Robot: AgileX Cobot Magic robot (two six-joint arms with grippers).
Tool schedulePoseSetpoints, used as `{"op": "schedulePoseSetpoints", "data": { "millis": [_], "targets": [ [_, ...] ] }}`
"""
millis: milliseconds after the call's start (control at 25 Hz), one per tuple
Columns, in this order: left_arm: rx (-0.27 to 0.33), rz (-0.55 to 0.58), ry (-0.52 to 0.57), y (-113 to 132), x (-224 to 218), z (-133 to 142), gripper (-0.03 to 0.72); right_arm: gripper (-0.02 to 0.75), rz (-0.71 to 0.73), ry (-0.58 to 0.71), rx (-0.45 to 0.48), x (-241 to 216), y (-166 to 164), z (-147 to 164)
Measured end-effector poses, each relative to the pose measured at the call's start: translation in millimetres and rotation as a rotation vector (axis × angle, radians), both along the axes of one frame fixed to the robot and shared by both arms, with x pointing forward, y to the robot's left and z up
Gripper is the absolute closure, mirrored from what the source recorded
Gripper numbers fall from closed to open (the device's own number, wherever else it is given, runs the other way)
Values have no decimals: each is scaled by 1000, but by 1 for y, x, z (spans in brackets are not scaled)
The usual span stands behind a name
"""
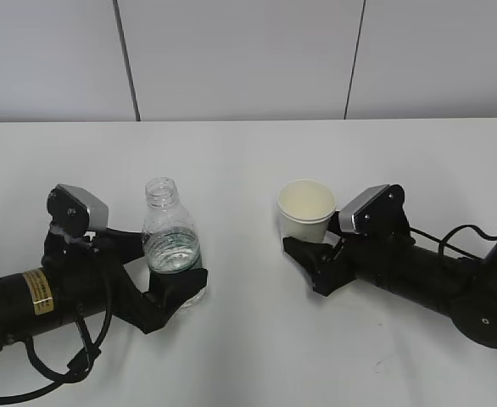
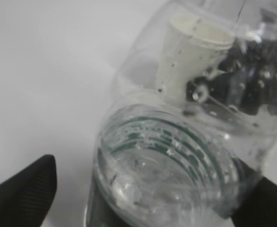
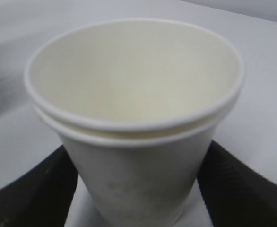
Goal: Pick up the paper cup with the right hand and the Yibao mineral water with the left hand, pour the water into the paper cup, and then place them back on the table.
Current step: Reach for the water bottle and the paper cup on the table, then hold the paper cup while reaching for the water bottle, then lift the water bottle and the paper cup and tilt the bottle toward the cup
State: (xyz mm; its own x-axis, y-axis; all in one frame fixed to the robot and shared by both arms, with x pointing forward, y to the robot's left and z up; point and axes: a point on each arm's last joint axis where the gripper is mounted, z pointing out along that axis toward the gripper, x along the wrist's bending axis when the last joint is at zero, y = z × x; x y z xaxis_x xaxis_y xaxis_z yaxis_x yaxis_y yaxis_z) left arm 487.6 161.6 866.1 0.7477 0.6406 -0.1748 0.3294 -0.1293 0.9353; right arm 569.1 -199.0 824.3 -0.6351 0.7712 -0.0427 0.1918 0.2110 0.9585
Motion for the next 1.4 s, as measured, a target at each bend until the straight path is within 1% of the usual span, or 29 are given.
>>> {"op": "schedulePoseSetpoints", "data": {
  "millis": [160, 480, 960, 1200, 1400],
  "targets": [
    [0, 0, 0, 0, 0, 0, 56, 164, 1, -1, 1, 0, 0, 0],
    [0, 0, 1, 0, 0, 0, 95, 169, 1, -5, 2, 1, 0, 1],
    [1, -2, 1, 0, 0, 0, 111, 175, 3, -5, 2, 1, 0, 1],
    [1, -5, 1, 0, 0, 0, 173, 176, 3, -5, 2, 1, 0, 1],
    [1, -7, 1, 0, -1, 0, 246, 176, 3, -5, 2, 1, 0, 1]
  ]
}}
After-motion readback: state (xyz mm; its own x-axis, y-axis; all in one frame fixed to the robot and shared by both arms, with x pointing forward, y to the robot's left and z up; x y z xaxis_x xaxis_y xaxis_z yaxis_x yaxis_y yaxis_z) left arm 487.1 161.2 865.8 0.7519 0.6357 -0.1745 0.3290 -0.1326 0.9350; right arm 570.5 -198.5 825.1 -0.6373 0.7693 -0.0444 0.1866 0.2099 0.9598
